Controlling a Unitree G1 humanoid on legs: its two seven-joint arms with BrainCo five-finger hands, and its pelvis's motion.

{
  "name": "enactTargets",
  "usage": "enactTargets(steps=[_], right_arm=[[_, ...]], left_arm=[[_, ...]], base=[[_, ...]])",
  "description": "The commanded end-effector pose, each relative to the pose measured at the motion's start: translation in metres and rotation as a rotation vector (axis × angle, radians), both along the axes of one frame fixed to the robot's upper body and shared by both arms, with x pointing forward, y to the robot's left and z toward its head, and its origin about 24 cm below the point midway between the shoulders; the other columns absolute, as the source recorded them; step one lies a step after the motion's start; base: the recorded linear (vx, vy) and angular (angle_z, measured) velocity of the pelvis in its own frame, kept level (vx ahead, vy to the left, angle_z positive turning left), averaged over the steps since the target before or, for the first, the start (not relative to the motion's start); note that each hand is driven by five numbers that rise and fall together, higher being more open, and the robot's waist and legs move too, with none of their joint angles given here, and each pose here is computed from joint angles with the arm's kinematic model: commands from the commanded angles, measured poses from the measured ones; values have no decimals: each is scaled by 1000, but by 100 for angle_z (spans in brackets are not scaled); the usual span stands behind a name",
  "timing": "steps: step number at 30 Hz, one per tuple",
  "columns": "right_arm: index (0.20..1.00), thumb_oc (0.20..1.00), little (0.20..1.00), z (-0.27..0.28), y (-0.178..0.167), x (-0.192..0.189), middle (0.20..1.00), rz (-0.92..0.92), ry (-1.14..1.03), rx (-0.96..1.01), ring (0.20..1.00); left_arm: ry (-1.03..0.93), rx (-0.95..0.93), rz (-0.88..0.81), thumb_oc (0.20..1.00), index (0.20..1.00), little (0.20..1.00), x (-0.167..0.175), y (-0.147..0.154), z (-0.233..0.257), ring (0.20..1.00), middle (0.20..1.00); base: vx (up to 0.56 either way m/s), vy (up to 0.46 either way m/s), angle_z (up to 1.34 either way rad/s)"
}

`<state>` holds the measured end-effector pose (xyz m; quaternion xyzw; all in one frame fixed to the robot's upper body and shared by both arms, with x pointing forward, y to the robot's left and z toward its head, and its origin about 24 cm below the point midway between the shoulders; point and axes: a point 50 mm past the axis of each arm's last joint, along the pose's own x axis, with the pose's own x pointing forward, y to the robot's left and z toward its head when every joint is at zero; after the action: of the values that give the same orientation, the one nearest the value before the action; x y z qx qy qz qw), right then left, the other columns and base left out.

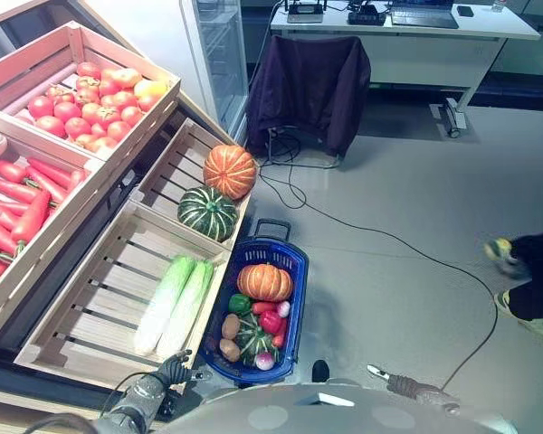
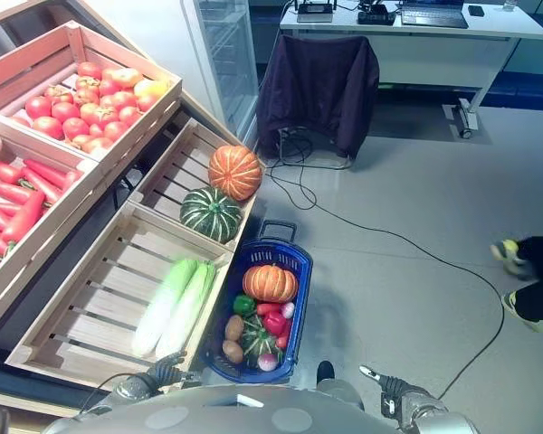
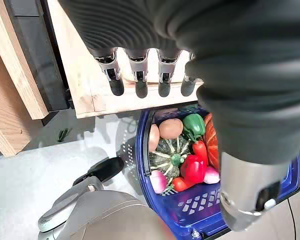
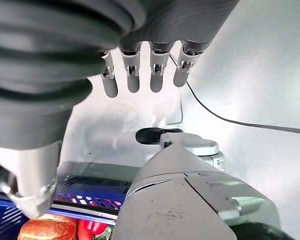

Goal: Pick up fruits and vegetables into the basket

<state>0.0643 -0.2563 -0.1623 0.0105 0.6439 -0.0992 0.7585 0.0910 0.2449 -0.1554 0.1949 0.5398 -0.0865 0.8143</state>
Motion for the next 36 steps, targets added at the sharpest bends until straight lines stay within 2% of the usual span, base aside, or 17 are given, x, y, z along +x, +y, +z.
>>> enactTargets(steps=[1, 36], right_arm=[[1000, 1000, 1000, 7, -12, 17, 1000, 1, -17, -37, 1000], [1000, 1000, 1000, 7, -12, 19, 1000, 0, -24, -41, 1000]], left_arm=[[-4, 2, 9, 1000, 1000, 1000, 11, 4, 2, 1000, 1000], [-14, 3, 33, 1000, 1000, 1000, 15, 5, 3, 1000, 1000]], base=[[170, 19, 3], [0, 0, 0]])
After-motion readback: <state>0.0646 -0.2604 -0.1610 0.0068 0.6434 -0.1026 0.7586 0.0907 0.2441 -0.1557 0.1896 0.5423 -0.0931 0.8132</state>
